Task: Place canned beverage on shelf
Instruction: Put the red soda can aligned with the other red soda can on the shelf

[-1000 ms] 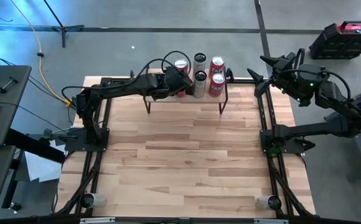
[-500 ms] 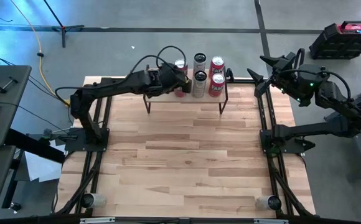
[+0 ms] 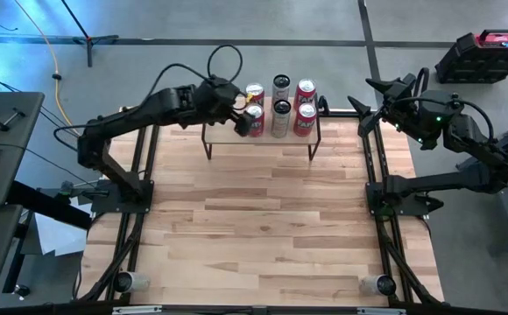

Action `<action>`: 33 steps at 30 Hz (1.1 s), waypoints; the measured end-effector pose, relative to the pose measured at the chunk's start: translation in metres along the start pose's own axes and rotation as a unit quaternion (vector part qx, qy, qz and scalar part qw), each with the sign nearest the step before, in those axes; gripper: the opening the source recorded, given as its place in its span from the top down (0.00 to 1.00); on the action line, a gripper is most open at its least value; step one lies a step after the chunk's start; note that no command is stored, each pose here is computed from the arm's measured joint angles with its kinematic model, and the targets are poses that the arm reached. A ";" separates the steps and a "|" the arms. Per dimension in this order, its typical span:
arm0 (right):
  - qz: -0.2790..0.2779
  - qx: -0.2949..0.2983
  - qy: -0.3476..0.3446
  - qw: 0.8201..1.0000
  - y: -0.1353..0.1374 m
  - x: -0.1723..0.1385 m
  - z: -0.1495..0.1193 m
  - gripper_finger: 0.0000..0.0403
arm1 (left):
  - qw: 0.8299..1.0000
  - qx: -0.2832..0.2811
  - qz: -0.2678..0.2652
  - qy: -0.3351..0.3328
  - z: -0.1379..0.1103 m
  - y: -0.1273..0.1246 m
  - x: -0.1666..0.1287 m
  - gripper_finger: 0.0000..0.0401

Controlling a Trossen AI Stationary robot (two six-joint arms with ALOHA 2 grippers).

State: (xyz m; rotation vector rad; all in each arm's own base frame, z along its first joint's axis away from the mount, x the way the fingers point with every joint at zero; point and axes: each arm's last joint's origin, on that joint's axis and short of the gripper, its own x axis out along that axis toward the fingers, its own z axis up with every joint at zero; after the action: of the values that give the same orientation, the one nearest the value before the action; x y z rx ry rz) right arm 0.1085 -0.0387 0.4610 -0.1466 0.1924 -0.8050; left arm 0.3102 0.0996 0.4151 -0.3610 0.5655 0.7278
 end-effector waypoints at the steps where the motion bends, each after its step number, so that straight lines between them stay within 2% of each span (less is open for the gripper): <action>1: 0.000 0.009 0.000 1.000 0.000 0.000 0.000 0.25 | 1.000 0.009 0.001 -0.002 0.001 0.002 -0.004 0.02; 9: 0.000 0.078 0.000 0.997 0.000 0.000 0.000 0.25 | 0.997 0.073 0.024 0.007 0.006 0.030 -0.020 0.02; 14: -0.002 0.133 -0.011 0.991 0.001 0.003 0.003 0.25 | 0.992 0.118 0.027 0.041 0.001 0.037 -0.017 0.02; 18: -0.001 0.142 -0.019 0.990 0.004 0.006 0.006 0.25 | 0.987 0.144 0.030 0.057 -0.007 0.037 -0.008 0.02; 27: 0.000 0.140 -0.007 0.990 0.012 0.018 0.005 0.25 | 0.990 0.116 0.061 0.060 -0.014 0.050 0.012 0.02; 33: 0.020 0.160 -0.006 0.987 0.013 0.017 0.005 0.25 | 0.993 0.110 0.021 0.037 -0.012 0.055 0.024 0.02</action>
State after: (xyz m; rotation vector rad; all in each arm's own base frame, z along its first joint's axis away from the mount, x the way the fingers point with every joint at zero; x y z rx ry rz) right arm 0.1308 -0.0421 0.4616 0.1546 0.0524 -0.7838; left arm 0.2818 0.1446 0.3847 -0.1723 0.7190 0.6877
